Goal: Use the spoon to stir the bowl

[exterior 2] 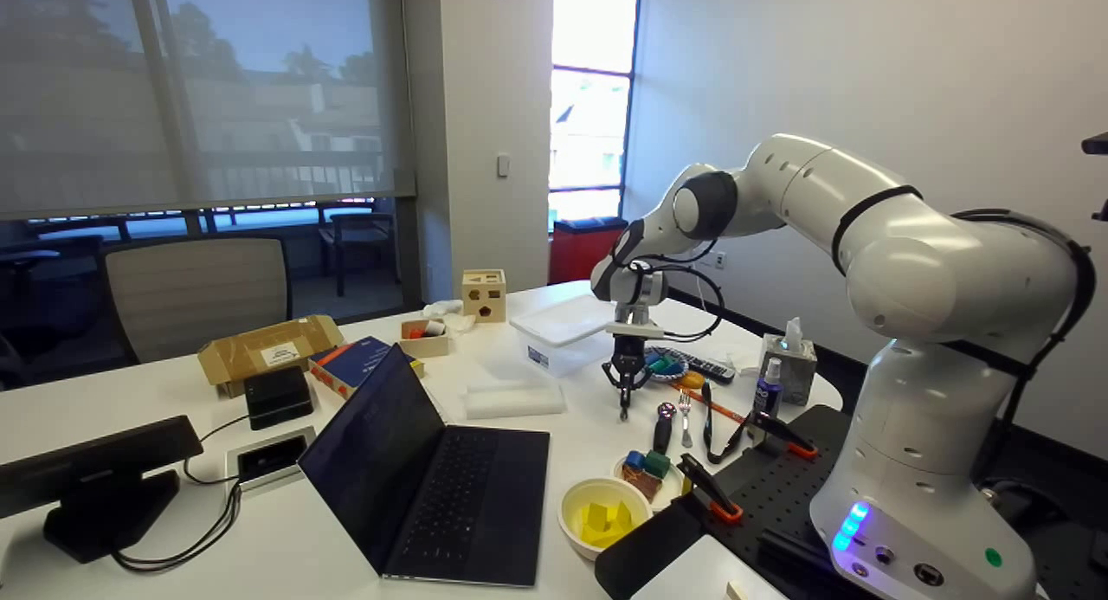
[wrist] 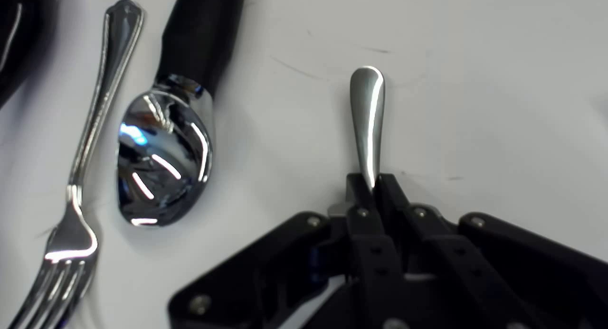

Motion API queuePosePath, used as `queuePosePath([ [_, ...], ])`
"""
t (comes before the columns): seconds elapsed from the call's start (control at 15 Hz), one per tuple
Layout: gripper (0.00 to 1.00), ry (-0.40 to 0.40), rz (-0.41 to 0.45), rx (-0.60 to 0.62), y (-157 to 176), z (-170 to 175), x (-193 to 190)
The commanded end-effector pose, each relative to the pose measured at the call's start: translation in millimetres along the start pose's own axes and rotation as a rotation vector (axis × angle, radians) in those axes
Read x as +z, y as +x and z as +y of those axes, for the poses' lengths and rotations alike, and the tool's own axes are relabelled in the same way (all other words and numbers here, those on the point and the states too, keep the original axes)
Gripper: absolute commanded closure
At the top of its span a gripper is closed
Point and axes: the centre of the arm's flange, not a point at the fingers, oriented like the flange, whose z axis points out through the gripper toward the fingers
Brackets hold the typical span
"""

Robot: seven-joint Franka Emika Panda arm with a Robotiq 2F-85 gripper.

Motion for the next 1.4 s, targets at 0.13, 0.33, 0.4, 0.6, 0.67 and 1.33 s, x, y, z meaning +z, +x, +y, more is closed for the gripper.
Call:
queuePosePath([
  [0.13, 0.98, -0.04, -0.016, 0.002, 7.1, -12.9, 0.1],
  [0.33, 0.57, -0.042, -0.023, 0.001, 1.0, -8.7, -1.6],
  [0.4, 0.51, -0.043, -0.026, -0.001, -1.4, -8.0, -1.9],
  [0.6, 0.27, -0.038, -0.036, -0.017, -13.3, -8.5, -7.2],
  [0.67, 0.2, -0.037, -0.026, -0.019, -20.1, -9.0, -12.3],
  [1.33, 0.0, -0.005, 0.364, -0.134, -114.1, -36.3, -94.4],
])
